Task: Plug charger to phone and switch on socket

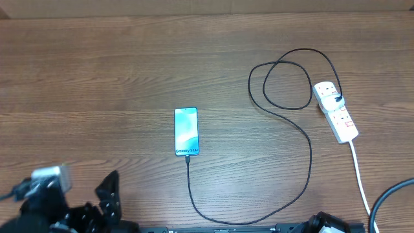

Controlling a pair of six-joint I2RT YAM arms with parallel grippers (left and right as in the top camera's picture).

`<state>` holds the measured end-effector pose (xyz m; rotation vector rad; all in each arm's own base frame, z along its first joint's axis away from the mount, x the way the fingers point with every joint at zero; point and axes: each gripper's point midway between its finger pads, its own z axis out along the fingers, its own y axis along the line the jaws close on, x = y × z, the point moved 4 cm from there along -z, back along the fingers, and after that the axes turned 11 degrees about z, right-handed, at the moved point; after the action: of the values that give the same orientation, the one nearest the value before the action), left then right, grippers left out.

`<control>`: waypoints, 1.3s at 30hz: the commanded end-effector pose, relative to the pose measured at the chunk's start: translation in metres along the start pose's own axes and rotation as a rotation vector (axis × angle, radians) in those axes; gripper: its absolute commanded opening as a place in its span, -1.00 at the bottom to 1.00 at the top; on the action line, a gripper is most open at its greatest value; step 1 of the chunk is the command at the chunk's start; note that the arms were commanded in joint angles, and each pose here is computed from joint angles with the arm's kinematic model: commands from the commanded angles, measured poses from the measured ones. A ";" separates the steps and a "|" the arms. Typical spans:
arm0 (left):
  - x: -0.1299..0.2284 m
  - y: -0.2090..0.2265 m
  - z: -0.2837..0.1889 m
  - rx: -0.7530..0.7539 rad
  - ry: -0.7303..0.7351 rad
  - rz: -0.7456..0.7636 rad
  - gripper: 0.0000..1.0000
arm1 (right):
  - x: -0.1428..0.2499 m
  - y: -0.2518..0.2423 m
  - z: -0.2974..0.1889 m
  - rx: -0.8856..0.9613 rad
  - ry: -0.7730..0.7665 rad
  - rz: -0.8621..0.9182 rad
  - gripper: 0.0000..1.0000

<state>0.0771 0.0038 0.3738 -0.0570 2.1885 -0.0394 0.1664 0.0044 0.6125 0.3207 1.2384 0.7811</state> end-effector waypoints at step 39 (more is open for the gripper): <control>0.134 0.011 -0.107 -0.187 -0.454 -0.138 0.99 | 0.036 0.074 -0.127 -0.184 0.008 -0.257 -0.90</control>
<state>-0.0836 0.0077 0.3267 -0.2953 1.7490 0.0667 0.0412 0.0573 0.5906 0.0134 1.2087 0.6840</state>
